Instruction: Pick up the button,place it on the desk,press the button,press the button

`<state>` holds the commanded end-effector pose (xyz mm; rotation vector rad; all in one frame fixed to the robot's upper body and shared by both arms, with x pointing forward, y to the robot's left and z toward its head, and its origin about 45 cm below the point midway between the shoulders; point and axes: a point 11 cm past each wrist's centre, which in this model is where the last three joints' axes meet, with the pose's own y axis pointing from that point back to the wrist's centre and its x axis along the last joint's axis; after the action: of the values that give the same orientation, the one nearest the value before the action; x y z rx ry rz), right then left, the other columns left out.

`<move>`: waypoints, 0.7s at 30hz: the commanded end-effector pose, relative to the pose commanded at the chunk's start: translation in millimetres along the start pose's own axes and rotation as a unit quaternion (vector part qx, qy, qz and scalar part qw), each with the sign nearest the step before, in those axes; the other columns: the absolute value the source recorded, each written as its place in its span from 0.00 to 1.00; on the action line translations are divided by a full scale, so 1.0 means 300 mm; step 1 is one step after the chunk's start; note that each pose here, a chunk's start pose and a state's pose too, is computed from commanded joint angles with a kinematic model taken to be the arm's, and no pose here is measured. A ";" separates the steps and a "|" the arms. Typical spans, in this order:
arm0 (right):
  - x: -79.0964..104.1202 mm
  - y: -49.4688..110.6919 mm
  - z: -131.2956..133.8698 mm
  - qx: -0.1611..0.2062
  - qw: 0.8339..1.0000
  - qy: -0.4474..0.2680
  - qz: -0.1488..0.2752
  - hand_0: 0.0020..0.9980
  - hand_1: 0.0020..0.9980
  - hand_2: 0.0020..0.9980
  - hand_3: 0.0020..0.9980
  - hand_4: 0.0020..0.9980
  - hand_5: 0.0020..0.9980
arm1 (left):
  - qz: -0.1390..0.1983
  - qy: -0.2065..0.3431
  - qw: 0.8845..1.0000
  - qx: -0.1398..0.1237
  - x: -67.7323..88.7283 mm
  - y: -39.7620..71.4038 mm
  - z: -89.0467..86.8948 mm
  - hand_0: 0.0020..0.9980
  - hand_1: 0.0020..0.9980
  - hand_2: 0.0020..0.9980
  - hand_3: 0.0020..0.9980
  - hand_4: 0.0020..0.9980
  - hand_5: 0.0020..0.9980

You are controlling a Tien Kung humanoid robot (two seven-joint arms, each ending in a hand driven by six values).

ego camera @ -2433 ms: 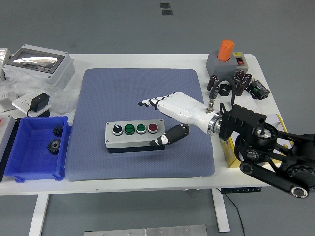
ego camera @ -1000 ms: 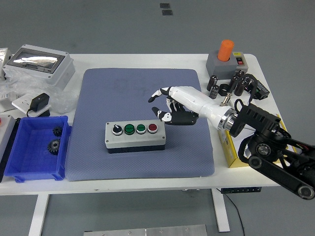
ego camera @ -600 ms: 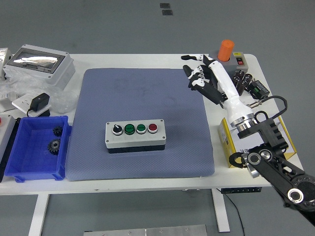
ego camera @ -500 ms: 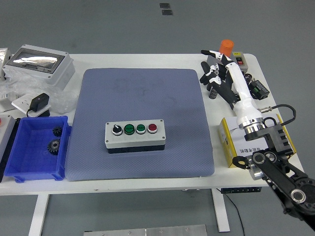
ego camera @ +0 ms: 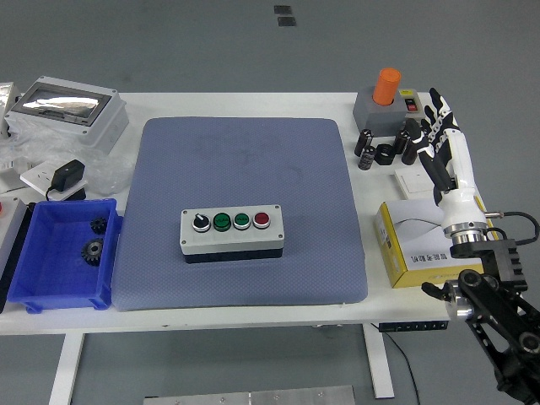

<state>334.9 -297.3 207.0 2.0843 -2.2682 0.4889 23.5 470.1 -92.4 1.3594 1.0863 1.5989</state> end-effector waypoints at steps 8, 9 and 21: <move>0.144 0.028 -0.018 -0.026 0.986 0.134 0.093 0.99 0.99 0.99 1.00 1.00 0.82 | -0.001 0.001 1.000 0.002 -0.005 -0.001 -0.007 0.69 0.68 0.64 0.76 0.82 0.74; 0.165 0.028 -0.030 -0.024 0.983 0.149 0.103 0.99 0.99 0.99 1.00 1.00 0.82 | -0.001 0.001 1.000 0.003 -0.006 -0.001 -0.010 0.69 0.68 0.64 0.76 0.82 0.74; 0.200 0.002 -0.140 -0.013 0.944 0.314 0.105 0.24 0.31 0.68 0.47 1.00 1.00 | -0.003 0.003 1.000 0.001 -0.010 -0.001 -0.008 0.69 0.68 0.64 0.76 0.83 0.74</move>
<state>319.9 -345.3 260.4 1.3885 -2.0756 0.9612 21.5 467.0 -93.9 1.3521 1.0945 1.6001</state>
